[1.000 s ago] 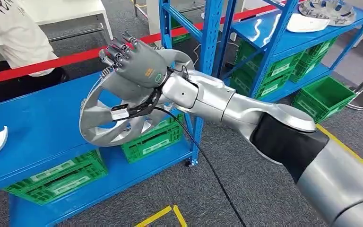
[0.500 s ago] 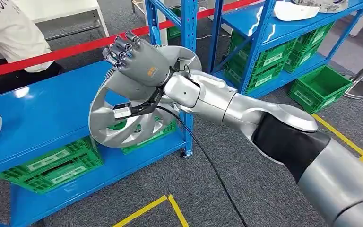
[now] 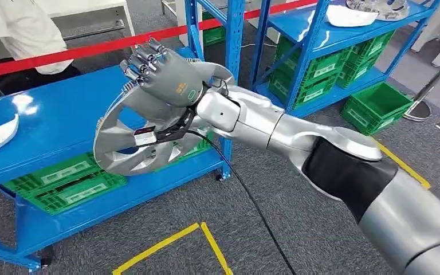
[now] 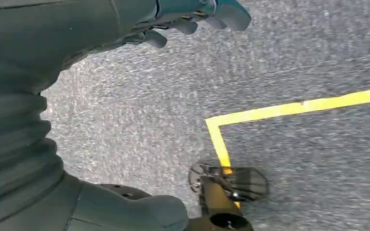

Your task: Take the parts from the cabinet and place them on the table.

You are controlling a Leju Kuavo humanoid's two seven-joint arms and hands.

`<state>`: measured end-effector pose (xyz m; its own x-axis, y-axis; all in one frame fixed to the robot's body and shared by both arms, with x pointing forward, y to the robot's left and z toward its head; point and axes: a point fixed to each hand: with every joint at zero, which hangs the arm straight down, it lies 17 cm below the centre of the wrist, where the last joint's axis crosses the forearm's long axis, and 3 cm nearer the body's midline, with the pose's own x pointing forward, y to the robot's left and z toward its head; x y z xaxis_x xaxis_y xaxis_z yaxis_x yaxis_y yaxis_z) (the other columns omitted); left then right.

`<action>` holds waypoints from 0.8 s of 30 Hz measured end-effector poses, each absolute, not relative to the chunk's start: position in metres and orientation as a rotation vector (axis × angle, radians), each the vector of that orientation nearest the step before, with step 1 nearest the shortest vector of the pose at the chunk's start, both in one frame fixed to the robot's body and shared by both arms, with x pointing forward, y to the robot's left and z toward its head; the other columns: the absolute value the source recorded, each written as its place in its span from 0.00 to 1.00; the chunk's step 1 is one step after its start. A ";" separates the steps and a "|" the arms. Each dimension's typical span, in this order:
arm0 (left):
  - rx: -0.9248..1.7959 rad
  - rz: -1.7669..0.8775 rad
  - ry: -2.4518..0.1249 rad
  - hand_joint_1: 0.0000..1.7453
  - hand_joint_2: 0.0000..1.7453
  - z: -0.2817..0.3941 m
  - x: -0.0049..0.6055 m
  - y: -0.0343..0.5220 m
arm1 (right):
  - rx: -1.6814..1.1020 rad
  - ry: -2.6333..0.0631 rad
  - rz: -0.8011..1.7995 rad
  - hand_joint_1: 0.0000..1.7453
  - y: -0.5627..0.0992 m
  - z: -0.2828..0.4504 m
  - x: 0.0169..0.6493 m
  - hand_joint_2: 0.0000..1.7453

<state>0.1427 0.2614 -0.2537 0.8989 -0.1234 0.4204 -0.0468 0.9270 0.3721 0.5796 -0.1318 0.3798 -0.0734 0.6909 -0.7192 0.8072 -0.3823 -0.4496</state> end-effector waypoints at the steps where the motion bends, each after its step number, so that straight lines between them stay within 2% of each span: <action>1: 0.385 -0.041 -0.455 0.00 1.00 -0.254 0.143 0.261 | 2.052 1.673 -1.454 1.00 -0.132 0.380 0.580 1.00; 24: 0.389 -0.029 -0.452 0.00 1.00 -0.254 0.141 0.262 | 2.033 1.694 -1.455 1.00 -0.123 0.380 0.580 1.00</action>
